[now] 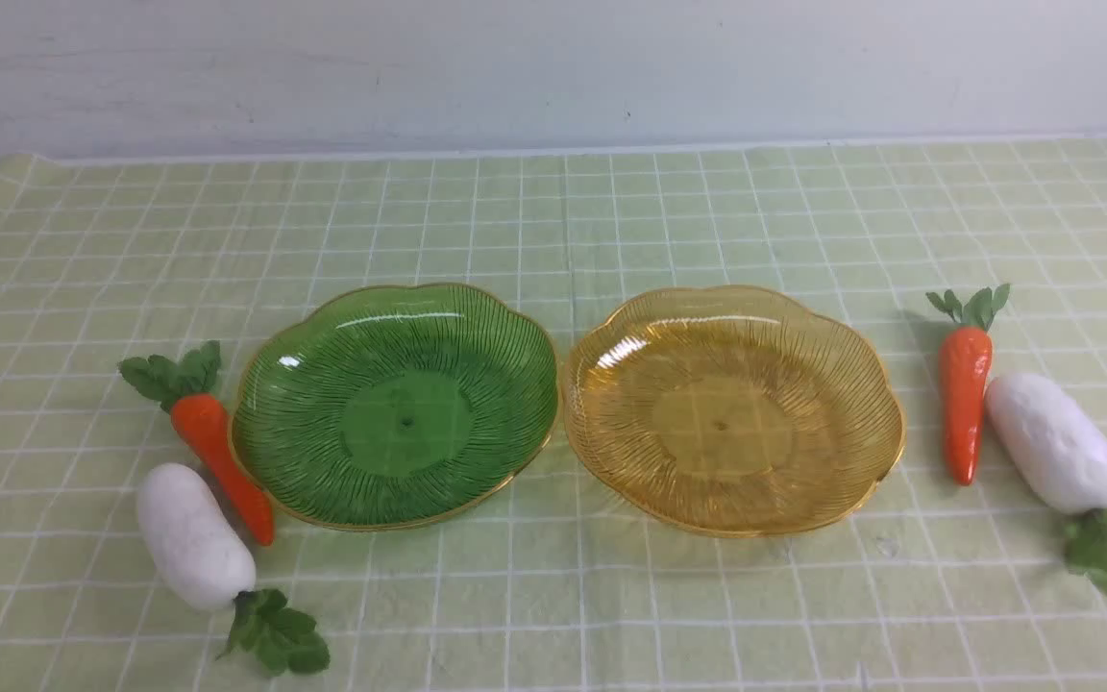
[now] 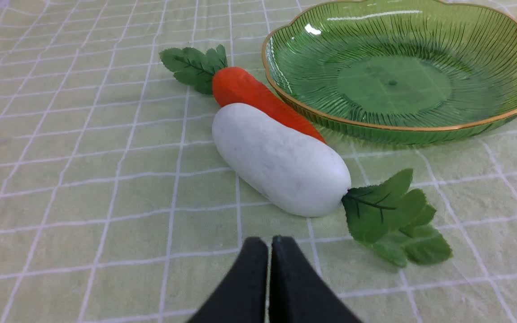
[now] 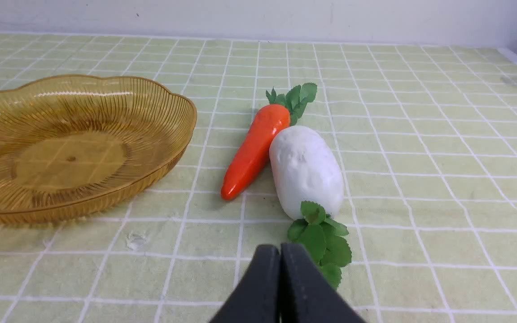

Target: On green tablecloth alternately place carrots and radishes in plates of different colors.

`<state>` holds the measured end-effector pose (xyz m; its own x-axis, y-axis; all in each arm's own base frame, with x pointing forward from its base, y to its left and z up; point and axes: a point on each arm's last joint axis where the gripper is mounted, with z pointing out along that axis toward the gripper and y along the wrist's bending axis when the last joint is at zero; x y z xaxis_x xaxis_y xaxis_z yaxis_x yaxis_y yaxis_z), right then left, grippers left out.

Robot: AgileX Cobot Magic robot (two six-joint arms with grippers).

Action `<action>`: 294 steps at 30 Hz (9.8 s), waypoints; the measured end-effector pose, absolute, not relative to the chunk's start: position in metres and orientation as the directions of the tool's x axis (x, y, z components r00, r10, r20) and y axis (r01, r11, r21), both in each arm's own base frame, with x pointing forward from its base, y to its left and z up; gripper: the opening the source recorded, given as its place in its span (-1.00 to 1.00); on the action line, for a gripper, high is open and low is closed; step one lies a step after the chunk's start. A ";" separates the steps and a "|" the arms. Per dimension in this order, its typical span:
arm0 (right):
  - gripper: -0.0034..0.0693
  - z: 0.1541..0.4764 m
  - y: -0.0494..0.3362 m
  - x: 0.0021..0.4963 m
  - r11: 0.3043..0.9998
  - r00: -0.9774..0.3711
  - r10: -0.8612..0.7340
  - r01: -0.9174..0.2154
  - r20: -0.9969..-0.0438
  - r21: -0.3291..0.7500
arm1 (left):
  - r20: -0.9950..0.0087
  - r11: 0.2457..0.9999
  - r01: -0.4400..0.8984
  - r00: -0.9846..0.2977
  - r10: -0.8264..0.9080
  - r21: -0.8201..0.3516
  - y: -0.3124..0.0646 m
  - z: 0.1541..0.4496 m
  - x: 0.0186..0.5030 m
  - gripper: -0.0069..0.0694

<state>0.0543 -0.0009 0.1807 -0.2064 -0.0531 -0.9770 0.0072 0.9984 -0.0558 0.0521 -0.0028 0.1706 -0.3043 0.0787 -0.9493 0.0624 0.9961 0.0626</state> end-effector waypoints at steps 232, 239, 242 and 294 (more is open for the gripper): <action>-0.93 0.325 0.026 0.424 0.995 -0.902 0.033 -0.013 -0.431 0.103 | -0.486 0.782 0.438 -0.851 0.201 -0.443 -0.191 0.321 0.408 0.03; -0.57 0.248 -0.005 0.439 0.987 -0.966 0.062 0.022 -0.249 0.159 | -0.453 0.762 0.497 -0.840 0.300 -0.416 -0.270 0.245 0.408 0.03; -0.26 0.220 -0.003 0.447 0.985 -0.979 0.059 0.025 -0.194 0.173 | -0.414 0.779 0.465 -0.863 0.291 -0.422 -0.273 0.226 0.412 0.03; -0.68 0.425 0.084 0.331 0.908 -0.724 -0.185 -0.385 -0.665 0.167 | -0.763 0.957 0.272 -0.639 0.103 -0.098 -0.043 0.368 0.121 -0.84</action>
<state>0.3312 0.0836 0.4253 -0.7239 -0.1850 -0.6646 -0.3850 0.9077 0.1667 0.1213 -0.0433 0.3683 -0.6385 0.1032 -0.7626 0.2719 0.9573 -0.0981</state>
